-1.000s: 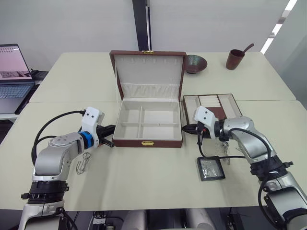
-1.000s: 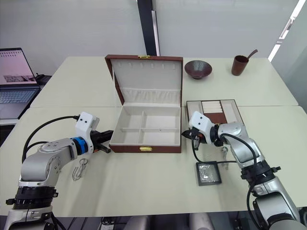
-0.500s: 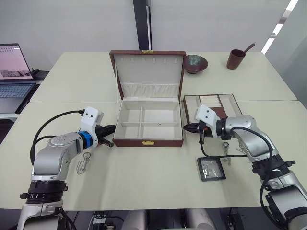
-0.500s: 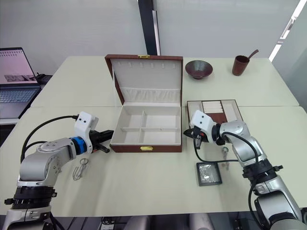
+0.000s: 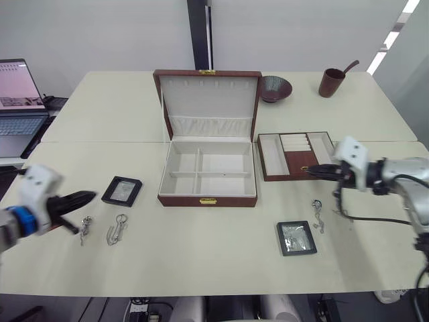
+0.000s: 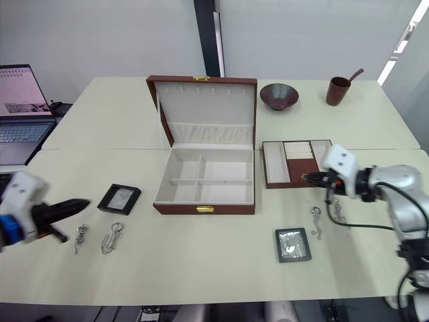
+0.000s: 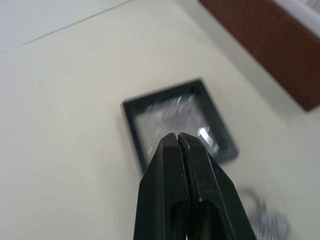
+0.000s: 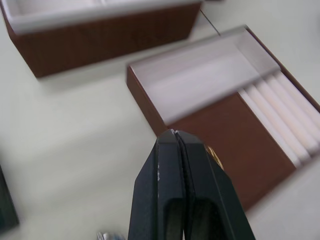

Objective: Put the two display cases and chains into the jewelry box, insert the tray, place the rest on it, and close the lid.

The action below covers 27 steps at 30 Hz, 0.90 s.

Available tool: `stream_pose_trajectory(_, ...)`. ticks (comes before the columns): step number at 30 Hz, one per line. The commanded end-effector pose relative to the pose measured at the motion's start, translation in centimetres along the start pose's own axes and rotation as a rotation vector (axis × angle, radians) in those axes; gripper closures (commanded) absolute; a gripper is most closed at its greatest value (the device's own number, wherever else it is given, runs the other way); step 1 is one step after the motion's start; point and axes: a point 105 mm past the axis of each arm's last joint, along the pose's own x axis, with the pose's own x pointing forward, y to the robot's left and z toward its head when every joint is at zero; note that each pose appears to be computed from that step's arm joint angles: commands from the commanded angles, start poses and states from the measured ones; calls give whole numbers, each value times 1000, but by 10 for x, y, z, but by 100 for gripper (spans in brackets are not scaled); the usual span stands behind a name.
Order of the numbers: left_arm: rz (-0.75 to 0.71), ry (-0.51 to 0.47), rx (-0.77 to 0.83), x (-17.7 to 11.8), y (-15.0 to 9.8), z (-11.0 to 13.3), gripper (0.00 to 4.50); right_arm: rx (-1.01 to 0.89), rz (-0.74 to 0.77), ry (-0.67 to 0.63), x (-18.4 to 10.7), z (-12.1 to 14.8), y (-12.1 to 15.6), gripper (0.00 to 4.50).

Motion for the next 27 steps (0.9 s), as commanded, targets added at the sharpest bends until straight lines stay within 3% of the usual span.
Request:
stream_pose_trajectory(1, 59, -13, -24, -40, 22, -5, 367, -32, -18, 27, -30, -4, -5, 450)
stream_pose_trajectory(5, 127, 60, -139, -81, 33, -41, 245, 0, -34, 166, -65, -36, -9, 450)
stream_pose_trajectory(9, 199, 84, -185, -103, 36, -62, 137, 59, -13, 273, -89, -61, -1, 380)
stream_pose_trajectory(14, 143, 98, -228, -103, 15, -70, 0, 165, 28, 326, -108, -75, 14, 250)
stream_pose_trajectory(19, 134, 91, -230, -94, 12, -69, 0, 168, 59, 338, -109, -77, 23, 115)
stream_pose_trajectory(22, 120, 77, -222, -85, 12, -67, 0, 167, 61, 329, -108, -75, 26, 9)
stream_pose_trajectory(27, 105, 59, -213, -74, 12, -64, 0, 162, 60, 325, -107, -73, 27, 4)
